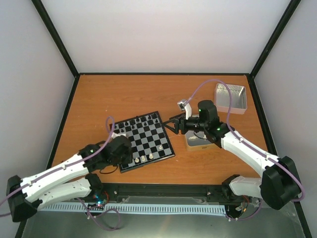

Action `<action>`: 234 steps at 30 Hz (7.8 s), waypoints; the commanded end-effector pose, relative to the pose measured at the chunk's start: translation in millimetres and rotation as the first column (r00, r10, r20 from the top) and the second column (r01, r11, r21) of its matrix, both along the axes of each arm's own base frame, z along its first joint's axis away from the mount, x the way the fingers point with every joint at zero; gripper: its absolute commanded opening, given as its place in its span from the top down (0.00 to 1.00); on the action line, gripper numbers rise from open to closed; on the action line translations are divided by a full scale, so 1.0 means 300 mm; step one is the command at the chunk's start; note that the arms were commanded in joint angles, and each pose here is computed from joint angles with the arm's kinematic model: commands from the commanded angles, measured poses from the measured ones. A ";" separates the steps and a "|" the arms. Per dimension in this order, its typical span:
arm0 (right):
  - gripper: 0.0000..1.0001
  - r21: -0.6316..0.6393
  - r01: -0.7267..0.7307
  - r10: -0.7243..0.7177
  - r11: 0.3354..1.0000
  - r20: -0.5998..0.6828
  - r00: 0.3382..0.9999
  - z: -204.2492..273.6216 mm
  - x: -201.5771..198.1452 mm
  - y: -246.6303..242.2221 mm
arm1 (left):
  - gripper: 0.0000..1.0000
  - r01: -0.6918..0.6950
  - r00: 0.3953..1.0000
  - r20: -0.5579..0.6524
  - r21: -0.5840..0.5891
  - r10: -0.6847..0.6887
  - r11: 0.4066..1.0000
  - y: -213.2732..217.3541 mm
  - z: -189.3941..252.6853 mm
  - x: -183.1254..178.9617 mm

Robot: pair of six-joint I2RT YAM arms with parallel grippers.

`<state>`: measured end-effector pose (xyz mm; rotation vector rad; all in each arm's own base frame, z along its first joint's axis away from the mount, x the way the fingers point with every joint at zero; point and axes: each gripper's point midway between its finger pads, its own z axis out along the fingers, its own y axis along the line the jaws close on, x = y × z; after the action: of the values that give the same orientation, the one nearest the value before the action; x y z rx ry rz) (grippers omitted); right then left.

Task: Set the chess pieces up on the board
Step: Place the chess piece on the chessboard, then pick up the chess piece from the storage box, then place the chess piece on the chessboard.

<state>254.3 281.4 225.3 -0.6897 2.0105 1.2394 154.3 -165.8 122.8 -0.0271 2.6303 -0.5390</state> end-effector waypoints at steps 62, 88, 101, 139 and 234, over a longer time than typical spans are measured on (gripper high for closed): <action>0.36 -0.463 0.733 -0.839 0.497 -0.041 0.543 -0.297 0.269 -0.588 | 0.40 -0.308 0.909 0.274 -0.063 0.313 0.949 0.150 0.199 0.057; 0.51 -0.617 0.461 -0.627 0.638 -0.070 0.775 -0.593 0.385 -0.413 | 0.21 -0.026 0.891 0.446 -0.128 0.081 0.991 -0.118 0.379 0.254; 0.68 -0.651 0.496 -0.633 0.574 0.031 0.774 -0.667 0.439 -0.378 | 0.19 -0.039 0.901 0.425 -0.134 0.093 0.990 -0.109 0.362 0.268; 0.94 0.012 -0.363 0.354 0.932 0.194 0.915 0.223 -0.162 0.143 | 0.14 0.400 0.908 0.378 -0.646 -0.184 0.650 -0.310 0.679 0.160; 0.97 0.431 0.154 -0.093 0.889 -0.161 0.983 0.291 -0.038 0.141 | 0.35 0.073 0.983 0.158 -0.804 0.094 0.590 -0.283 0.641 0.317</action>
<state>237.6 327.1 310.7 -0.2602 1.7179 1.7172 250.4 -263.4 318.8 -0.2632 1.9636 -1.7161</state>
